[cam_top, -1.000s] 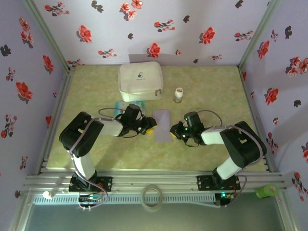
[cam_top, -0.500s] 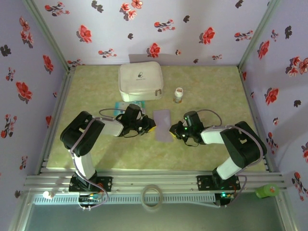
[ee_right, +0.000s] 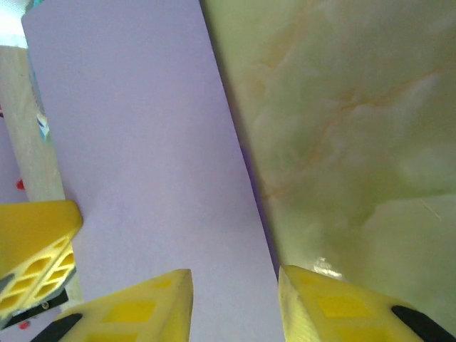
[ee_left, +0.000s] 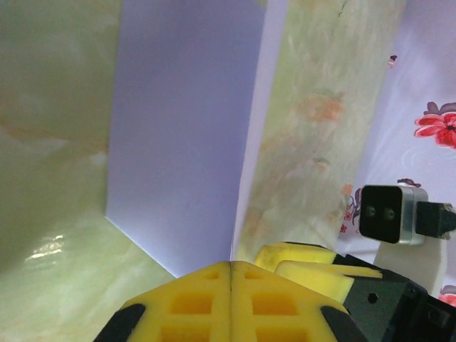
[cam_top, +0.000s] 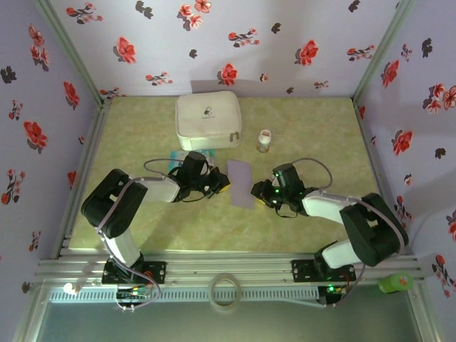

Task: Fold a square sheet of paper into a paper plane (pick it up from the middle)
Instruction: Third fold the triangle at the center of the table.

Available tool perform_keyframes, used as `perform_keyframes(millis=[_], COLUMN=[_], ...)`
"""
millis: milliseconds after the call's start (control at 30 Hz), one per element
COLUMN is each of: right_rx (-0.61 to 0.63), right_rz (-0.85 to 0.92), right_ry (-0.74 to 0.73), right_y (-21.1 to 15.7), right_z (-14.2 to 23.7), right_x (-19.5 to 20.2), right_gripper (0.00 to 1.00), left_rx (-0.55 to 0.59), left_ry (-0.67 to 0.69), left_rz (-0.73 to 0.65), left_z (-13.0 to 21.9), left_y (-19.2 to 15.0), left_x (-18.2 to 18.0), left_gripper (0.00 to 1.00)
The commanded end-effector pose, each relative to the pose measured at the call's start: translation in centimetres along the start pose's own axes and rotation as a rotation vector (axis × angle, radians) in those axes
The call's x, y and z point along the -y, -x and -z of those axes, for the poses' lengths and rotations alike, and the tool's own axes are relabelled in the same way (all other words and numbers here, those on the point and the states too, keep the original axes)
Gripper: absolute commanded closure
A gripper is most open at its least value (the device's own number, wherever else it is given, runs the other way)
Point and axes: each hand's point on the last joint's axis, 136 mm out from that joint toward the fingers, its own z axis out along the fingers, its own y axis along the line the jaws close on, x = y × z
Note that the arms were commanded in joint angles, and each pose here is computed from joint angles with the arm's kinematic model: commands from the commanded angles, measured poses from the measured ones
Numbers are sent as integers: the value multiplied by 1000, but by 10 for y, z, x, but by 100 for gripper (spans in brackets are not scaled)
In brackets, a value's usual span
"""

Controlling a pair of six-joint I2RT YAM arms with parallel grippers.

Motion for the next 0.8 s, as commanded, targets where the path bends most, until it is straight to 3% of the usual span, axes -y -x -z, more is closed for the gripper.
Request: perform_keyframes(millis=[0,167,533,767], right_rx=[36,105,241,352], right_rz=[105,297,1161,1375], right_ry=[-76,-48,-41,-165], right_y=[4,2,-60,-68], right_z=[16,34,31,21], right_x=[2,-14,-65,-74], right_gripper=[62,58,44,40], left_rx=[5,6,12,11], left_ry=[-7,-3,-5,4], left_rz=[11,38,66,61], left_z=[6,6,12,12], left_y=[-4,-5,-4,-3], left_x=[4,2,10,10], left_gripper=[100,100,100,100])
